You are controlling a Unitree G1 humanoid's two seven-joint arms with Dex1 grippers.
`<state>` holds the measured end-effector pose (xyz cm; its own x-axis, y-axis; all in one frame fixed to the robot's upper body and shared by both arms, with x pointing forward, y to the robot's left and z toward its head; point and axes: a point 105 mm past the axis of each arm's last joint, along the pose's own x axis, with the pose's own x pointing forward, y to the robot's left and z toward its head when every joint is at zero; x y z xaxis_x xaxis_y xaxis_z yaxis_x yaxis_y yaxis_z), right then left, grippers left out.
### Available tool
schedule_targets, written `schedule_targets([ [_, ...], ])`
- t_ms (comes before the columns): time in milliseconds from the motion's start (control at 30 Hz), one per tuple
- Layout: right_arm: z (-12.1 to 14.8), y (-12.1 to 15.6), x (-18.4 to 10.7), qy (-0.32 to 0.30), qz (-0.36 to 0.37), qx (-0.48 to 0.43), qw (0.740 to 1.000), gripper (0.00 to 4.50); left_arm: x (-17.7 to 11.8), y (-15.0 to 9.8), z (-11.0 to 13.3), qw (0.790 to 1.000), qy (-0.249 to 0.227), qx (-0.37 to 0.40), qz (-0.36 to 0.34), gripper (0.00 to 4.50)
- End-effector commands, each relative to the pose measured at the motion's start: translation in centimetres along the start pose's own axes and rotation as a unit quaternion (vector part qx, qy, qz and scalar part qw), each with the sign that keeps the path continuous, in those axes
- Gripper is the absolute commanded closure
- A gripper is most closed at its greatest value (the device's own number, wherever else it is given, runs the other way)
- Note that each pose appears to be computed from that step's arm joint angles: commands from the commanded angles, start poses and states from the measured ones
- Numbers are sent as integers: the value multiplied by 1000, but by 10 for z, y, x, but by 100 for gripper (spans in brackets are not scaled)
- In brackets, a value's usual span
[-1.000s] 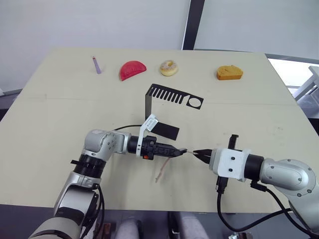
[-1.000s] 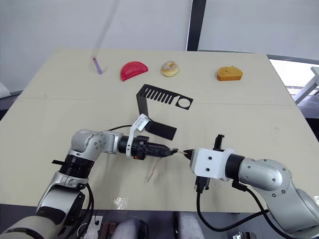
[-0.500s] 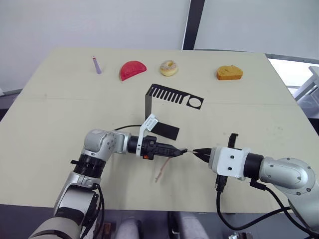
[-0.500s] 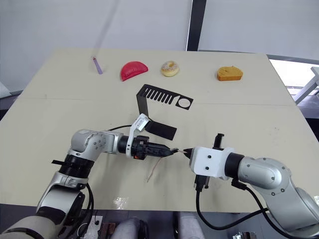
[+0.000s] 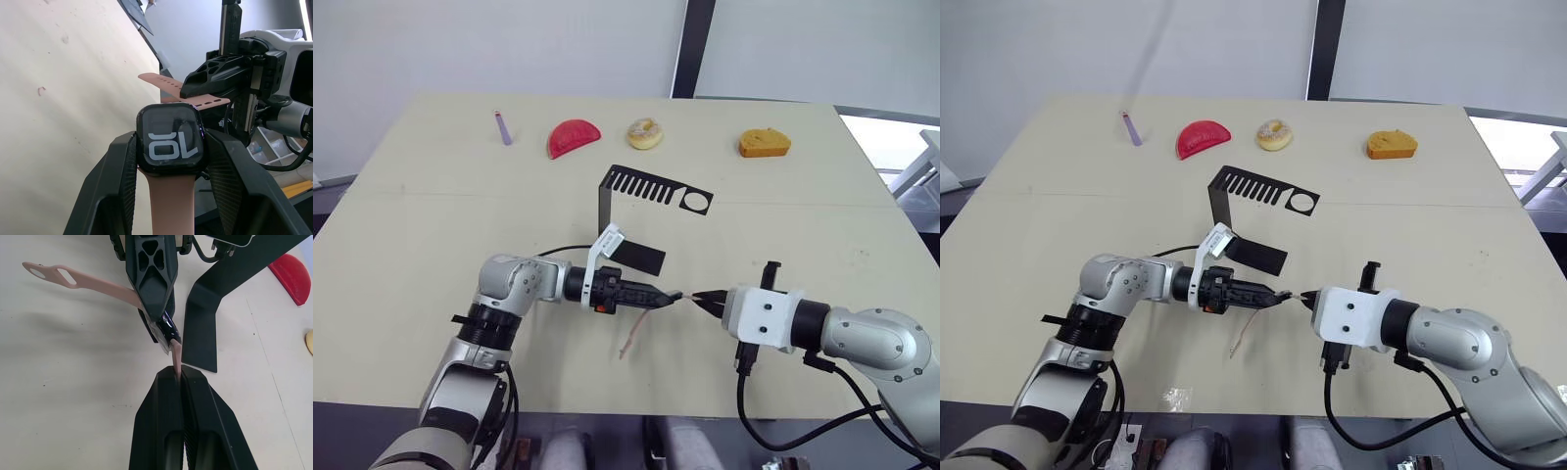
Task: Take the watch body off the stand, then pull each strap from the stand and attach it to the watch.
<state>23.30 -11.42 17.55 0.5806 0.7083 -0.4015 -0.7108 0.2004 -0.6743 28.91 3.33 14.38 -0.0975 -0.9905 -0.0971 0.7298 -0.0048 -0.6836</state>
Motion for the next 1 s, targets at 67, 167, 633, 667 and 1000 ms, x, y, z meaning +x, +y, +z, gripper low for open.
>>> schedule_targets([
  [67, 12, -1, -2, -16, -6, -24, 1000, 450, 8, -16, 11, 999, -7, 29, -28, 290],
  [167, 13, 0, -1, -15, -5, -25, 1000, 450, 10, -16, 12, 999, -8, 29, -27, 290],
  [633, 10, -5, 1, -4, -8, -28, 1000, 450, 11, -20, 8, 999, 1, 30, -34, 290],
  [667, 10, -5, 1, -4, -8, -28, 1000, 450, 11, -20, 8, 999, 2, 31, -34, 290],
  [1000, 10, -6, 4, -2, -2, -24, 1000, 450, 12, -21, 9, 999, 2, 36, -33, 290],
])
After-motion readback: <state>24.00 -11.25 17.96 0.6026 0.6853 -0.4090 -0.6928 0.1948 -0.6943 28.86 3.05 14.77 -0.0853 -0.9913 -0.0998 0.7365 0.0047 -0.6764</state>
